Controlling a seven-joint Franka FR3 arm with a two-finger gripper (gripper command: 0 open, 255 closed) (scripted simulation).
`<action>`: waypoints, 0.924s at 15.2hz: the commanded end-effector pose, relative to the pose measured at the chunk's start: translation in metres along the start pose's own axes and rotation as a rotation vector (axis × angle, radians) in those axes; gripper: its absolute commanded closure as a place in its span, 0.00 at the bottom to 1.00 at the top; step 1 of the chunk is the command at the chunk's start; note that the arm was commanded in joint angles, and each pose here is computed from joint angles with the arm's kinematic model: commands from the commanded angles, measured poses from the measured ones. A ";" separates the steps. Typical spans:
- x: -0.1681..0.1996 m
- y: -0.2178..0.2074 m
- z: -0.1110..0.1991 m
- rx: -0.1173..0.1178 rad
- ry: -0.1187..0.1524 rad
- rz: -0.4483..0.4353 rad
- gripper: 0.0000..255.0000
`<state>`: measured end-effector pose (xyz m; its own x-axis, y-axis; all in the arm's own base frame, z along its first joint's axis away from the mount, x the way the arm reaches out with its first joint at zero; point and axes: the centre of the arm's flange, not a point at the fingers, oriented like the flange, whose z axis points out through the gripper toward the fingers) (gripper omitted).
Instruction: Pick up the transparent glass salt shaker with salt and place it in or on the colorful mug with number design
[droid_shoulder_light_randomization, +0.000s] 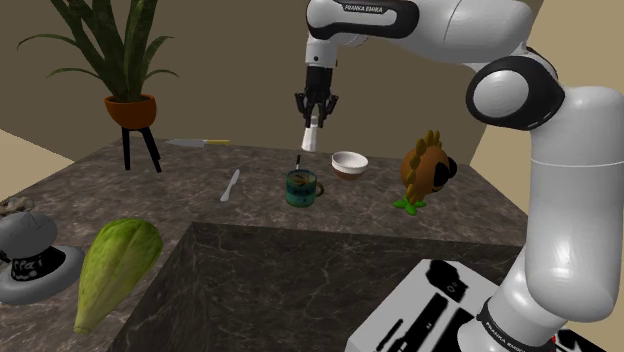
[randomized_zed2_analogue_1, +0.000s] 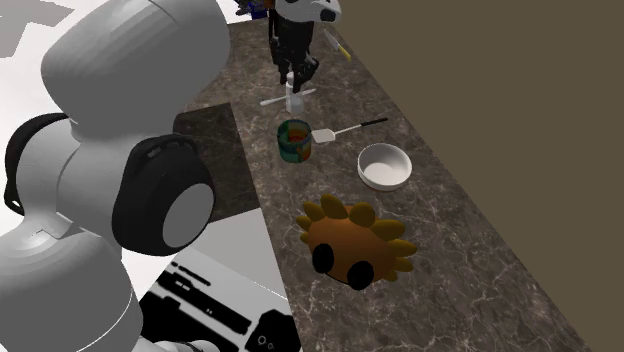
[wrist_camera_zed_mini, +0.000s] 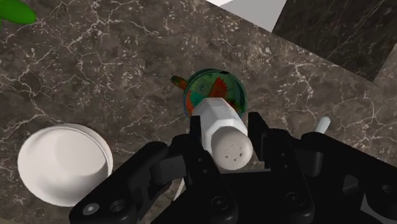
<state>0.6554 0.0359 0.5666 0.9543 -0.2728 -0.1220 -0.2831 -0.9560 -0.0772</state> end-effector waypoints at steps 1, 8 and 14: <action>0.001 -0.007 0.006 0.000 0.000 0.001 1.00; 0.006 -0.004 0.043 0.000 0.000 0.001 1.00; 0.009 -0.001 0.074 0.000 0.000 0.001 1.00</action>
<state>0.6571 0.0426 0.4979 0.9540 -0.2739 -0.1222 -0.2843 -0.9556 -0.0771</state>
